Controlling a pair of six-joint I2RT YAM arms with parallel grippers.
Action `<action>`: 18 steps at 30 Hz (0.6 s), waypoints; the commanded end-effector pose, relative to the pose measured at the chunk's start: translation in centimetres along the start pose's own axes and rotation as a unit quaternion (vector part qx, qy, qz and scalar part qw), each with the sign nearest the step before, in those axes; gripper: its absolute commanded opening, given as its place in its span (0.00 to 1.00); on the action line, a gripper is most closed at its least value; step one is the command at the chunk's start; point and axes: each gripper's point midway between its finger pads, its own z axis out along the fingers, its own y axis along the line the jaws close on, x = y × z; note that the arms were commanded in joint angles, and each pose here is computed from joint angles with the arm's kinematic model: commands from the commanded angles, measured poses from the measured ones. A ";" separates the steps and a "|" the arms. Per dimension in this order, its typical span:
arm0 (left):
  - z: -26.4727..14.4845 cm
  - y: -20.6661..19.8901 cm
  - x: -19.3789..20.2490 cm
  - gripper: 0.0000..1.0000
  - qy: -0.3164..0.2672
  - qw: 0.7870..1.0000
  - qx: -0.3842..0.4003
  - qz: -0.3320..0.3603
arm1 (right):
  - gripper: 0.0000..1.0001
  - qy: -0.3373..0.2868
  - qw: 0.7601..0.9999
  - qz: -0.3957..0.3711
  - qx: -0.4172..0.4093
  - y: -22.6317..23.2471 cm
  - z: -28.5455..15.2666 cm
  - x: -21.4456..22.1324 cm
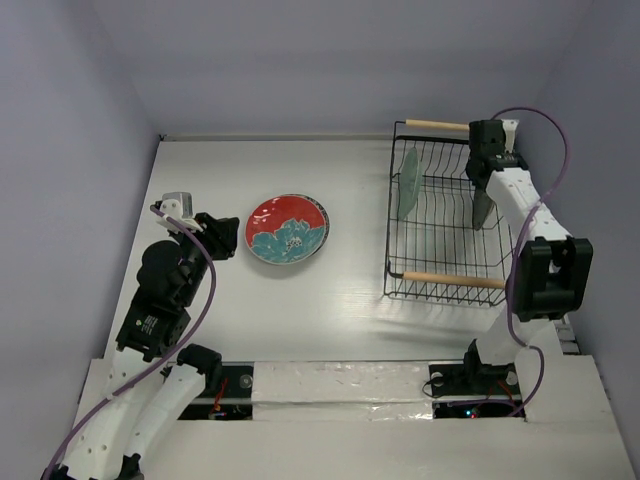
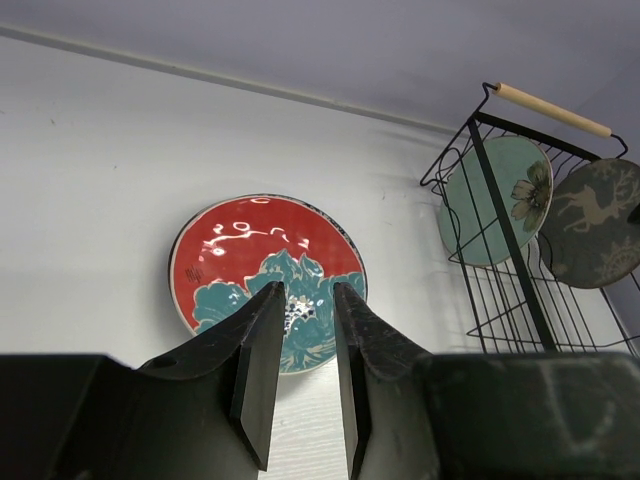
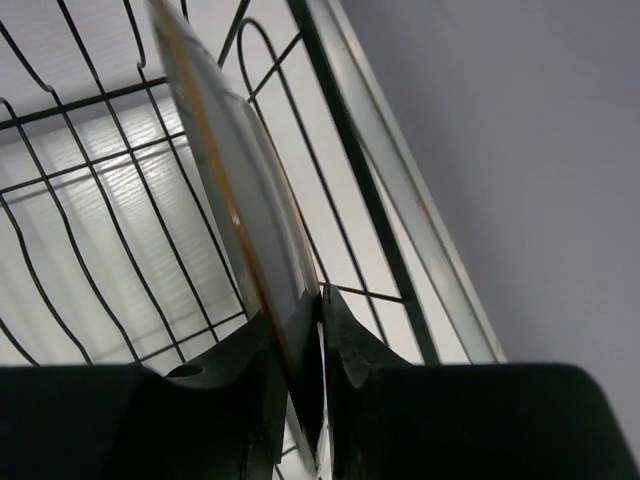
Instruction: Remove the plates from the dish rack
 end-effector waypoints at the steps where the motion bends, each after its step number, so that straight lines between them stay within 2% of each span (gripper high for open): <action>1: 0.2 -0.4 -0.7 0.24 -0.013 1.000 0.010 0.001 | 0.00 -0.102 0.993 0.057 0.024 -5.1 -6.2 -6.2; 7: 0.1 -0.5 -0.7 0.24 -0.012 1.000 0.011 0.001 | 0.00 -0.147 0.985 0.084 0.020 -7.9 -10.9 -8.5; 11: 0.1 -0.4 -0.7 0.24 -0.014 1.000 0.010 0.000 | 0.00 -0.191 0.971 0.137 -0.049 -7.7 -15.4 -9.9; 13: 0.0 -0.5 -0.8 0.24 -0.015 1.000 0.011 0.000 | 0.00 -0.217 0.959 0.154 -0.100 -6.6 -18.0 -10.8; 18: 0.0 -0.4 -0.8 0.24 -0.016 1.000 0.010 0.000 | 0.00 -0.283 0.906 0.218 -0.228 -5.5 -26.0 -12.9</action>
